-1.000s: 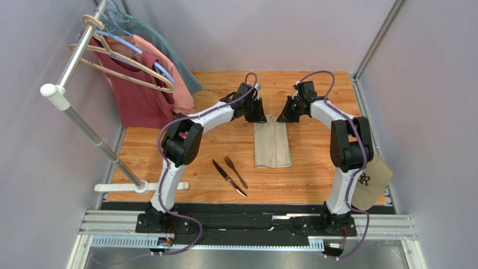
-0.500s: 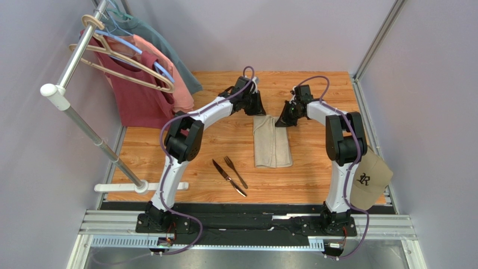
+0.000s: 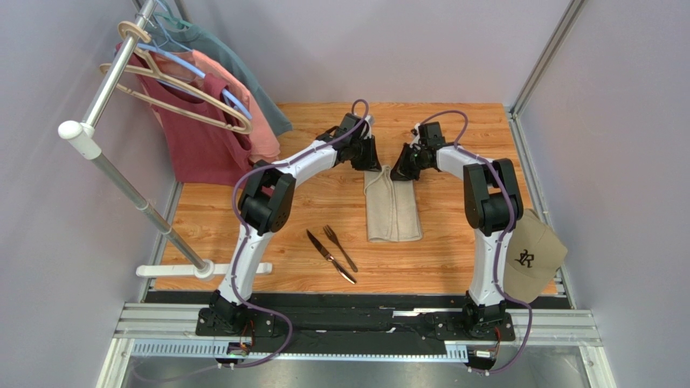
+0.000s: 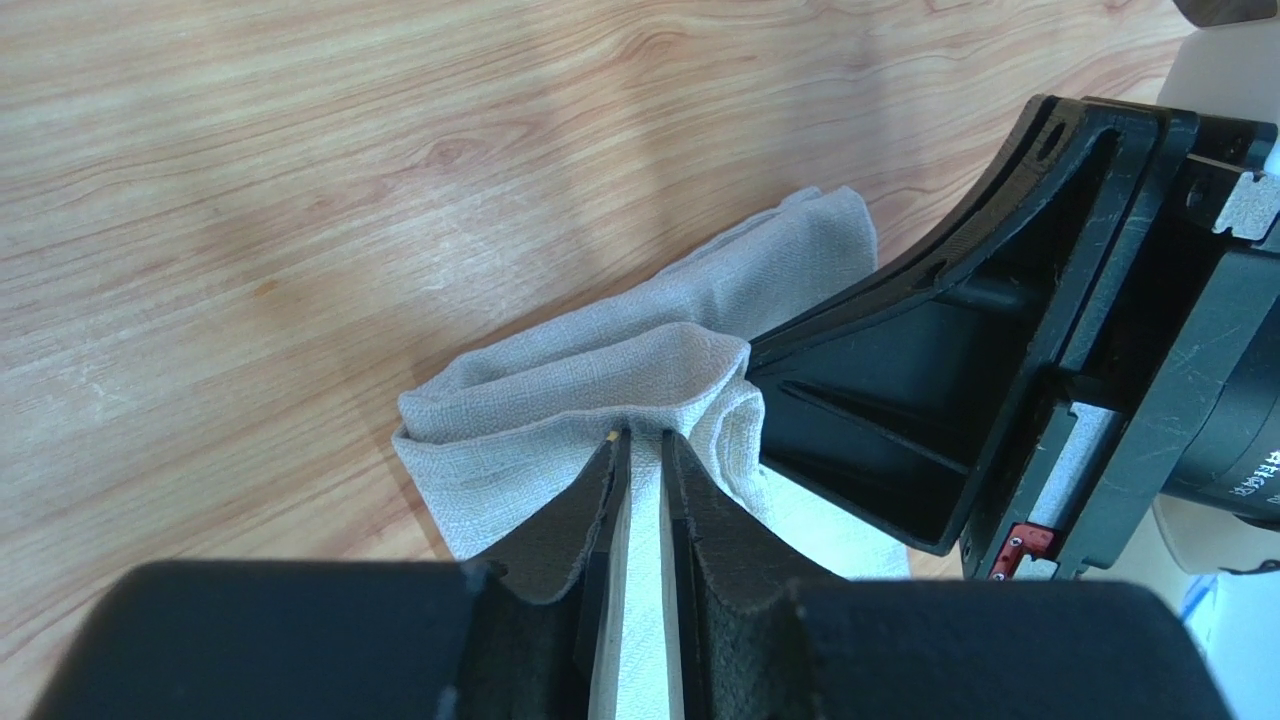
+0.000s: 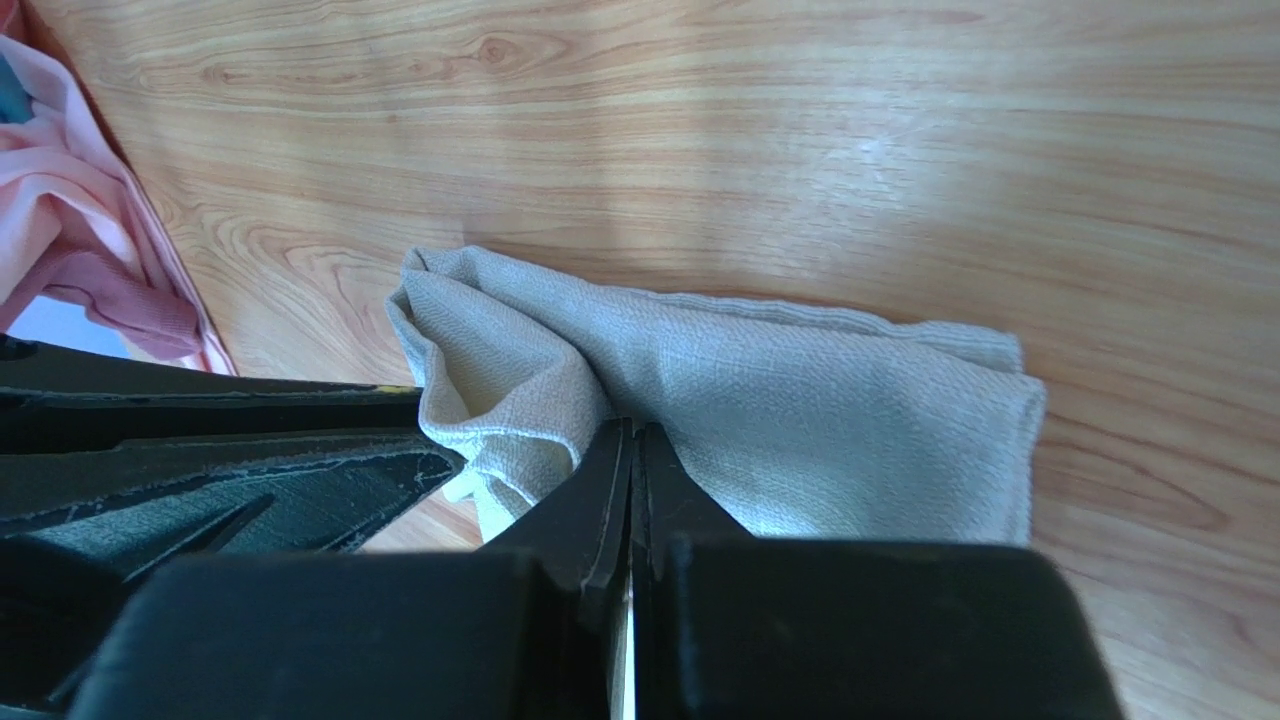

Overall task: Fold the napkin into a case and place the utensils inside
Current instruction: Smooth out the 2/3-rectangle-folded napkin at the center of the board.

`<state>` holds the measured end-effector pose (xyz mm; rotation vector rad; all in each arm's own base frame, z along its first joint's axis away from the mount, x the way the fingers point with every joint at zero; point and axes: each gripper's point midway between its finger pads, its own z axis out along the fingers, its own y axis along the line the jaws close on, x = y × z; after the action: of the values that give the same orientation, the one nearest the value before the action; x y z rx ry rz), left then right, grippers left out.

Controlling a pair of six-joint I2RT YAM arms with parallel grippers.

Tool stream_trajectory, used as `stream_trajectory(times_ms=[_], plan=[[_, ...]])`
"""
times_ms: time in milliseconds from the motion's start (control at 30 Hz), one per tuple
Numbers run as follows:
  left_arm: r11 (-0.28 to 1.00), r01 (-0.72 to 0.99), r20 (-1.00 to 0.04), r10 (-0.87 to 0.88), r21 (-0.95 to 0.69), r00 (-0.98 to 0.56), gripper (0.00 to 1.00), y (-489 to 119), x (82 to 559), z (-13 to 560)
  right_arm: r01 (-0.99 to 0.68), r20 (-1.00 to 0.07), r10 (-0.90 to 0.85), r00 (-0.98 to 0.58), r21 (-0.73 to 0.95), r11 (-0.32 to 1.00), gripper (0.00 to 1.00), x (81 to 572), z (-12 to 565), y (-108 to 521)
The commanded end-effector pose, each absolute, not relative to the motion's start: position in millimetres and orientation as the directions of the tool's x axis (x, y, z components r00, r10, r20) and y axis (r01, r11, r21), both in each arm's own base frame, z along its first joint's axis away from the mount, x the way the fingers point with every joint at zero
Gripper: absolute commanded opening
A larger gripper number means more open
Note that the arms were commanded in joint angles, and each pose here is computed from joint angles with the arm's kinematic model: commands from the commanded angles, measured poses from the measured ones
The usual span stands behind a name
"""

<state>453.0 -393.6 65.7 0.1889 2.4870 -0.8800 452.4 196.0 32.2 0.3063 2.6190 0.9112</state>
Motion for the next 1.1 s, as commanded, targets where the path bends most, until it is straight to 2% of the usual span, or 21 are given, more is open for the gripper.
stream_trajectory(times_ms=[0, 300, 633, 1067], plan=[[0.774, 0.323, -0.535, -0.025, -0.545, -0.845, 0.21, -393.0, 450.4, 96.6, 0.049, -0.278, 0.323, -0.905, 0.684, 0.727, 0.00, 469.4, 44.1, 209.3], [0.751, 0.338, -0.516, -0.005, -0.568, -0.857, 0.22, -398.3, 445.4, 93.1, 0.006, -0.256, 0.300, -0.919, 0.752, 0.659, 0.00, 468.7, 35.6, 224.1], [0.776, 0.310, -0.524, -0.031, -0.550, -0.851, 0.22, -388.2, 442.8, 103.3, -0.048, -0.262, 0.308, -0.914, 0.826, 0.561, 0.00, 464.9, 69.9, 241.3], [0.809, 0.280, -0.537, -0.052, -0.516, -0.842, 0.26, -377.4, 444.6, 106.8, -0.039, -0.212, 0.286, -0.934, 0.859, 0.510, 0.00, 462.6, 63.7, 260.8]])
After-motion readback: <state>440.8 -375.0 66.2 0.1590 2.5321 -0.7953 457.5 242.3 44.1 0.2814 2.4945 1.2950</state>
